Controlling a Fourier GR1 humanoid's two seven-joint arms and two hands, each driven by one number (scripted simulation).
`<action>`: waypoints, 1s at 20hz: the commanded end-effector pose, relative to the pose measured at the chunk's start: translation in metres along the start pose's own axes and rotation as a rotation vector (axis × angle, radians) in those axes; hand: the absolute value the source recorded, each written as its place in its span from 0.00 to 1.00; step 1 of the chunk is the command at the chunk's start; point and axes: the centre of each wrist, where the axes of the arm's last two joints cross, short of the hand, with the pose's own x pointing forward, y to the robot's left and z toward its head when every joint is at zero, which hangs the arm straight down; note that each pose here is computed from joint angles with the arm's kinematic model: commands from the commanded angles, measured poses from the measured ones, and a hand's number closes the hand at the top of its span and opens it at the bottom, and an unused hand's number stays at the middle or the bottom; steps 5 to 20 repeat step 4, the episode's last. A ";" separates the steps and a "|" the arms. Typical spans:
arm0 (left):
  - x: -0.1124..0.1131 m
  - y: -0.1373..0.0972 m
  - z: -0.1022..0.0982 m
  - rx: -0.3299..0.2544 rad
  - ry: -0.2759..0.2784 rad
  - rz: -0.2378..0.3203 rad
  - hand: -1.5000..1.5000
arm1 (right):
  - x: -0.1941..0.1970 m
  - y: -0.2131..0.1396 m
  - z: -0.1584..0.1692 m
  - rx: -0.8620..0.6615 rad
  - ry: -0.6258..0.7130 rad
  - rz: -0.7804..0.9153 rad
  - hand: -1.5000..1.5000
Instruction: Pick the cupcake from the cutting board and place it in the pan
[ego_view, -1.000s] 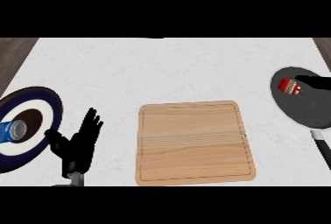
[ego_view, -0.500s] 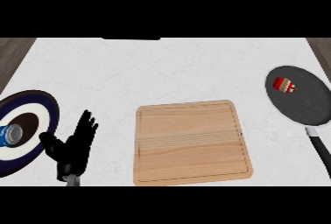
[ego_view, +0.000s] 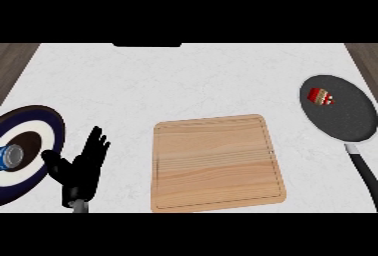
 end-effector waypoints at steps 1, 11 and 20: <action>-0.011 0.019 -0.003 0.011 0.011 0.016 0.50 | -0.018 0.006 0.016 -0.010 -0.023 -0.021 0.00; -0.005 -0.003 -0.002 0.007 0.017 0.010 0.50 | -0.009 -0.020 0.026 -0.006 -0.015 0.000 0.00; -0.005 -0.003 -0.002 0.007 0.017 0.010 0.50 | -0.009 -0.020 0.026 -0.006 -0.015 0.000 0.00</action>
